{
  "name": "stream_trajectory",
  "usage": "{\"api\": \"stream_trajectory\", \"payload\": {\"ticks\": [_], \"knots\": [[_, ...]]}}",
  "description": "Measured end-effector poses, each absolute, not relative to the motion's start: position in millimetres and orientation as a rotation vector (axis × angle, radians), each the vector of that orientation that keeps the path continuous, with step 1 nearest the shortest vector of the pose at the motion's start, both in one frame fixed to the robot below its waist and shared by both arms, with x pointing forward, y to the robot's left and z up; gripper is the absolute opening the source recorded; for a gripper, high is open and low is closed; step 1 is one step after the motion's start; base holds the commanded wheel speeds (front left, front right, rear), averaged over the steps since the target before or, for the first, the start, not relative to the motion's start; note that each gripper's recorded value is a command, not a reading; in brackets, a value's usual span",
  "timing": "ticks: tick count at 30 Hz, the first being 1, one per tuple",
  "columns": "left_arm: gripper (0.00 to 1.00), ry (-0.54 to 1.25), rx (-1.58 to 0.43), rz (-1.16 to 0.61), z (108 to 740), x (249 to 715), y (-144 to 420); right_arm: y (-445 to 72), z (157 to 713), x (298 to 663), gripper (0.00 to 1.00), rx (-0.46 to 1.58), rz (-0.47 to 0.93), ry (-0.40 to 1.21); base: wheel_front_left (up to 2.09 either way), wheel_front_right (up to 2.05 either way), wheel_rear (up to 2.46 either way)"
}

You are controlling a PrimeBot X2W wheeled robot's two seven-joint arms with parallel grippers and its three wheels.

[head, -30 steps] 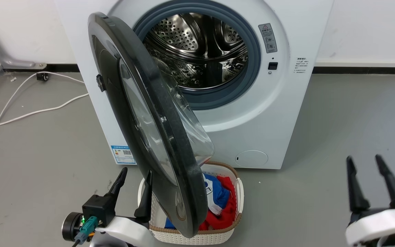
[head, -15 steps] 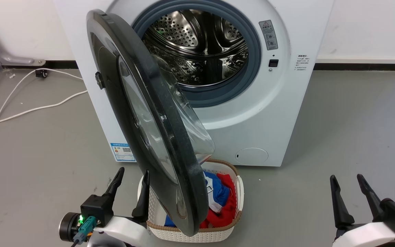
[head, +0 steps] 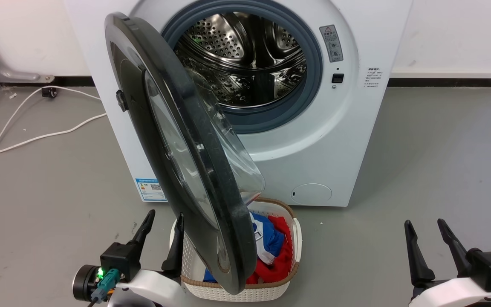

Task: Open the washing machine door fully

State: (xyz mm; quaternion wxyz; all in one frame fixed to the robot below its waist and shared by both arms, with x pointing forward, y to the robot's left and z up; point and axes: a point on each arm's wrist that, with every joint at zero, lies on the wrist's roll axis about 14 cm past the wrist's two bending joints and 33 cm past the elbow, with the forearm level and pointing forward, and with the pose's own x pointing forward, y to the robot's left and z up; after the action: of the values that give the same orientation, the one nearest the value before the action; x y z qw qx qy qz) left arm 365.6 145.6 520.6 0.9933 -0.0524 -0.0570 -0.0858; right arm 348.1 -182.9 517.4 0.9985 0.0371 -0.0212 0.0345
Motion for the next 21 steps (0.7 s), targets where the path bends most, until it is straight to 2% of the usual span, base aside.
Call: {"api": "stream_trajectory", "payload": {"ticks": [1, 2, 11, 17, 21], "knots": [[0.20, -0.111, -0.105, -0.174, 519.7, 365.5, 144.8, -183.0, 517.5, 348.0, 1.00, 0.073, 0.068, -0.043, 0.00, 0.00, 0.00], [0.00, -0.108, -0.108, -0.176, 518.7, 365.4, 144.2, -183.2, 517.4, 348.0, 1.00, 0.071, 0.068, -0.043, 0.00, 0.00, 0.00], [0.00, -0.131, -0.140, -0.153, 526.4, 368.5, 151.1, -182.4, 518.3, 353.2, 1.00, 0.071, 0.069, -0.047, 0.00, 0.00, 0.00], [0.00, -0.287, -0.126, -0.113, 582.9, 373.5, 165.1, -181.6, 518.6, 356.0, 1.00, 0.072, 0.070, -0.049, 0.00, 0.00, 0.00], [0.00, -0.455, -0.106, -0.126, 642.3, 366.6, 163.1, -180.4, 520.1, 357.7, 1.00, 0.070, 0.074, -0.054, 0.00, 0.00, 0.00]]}}
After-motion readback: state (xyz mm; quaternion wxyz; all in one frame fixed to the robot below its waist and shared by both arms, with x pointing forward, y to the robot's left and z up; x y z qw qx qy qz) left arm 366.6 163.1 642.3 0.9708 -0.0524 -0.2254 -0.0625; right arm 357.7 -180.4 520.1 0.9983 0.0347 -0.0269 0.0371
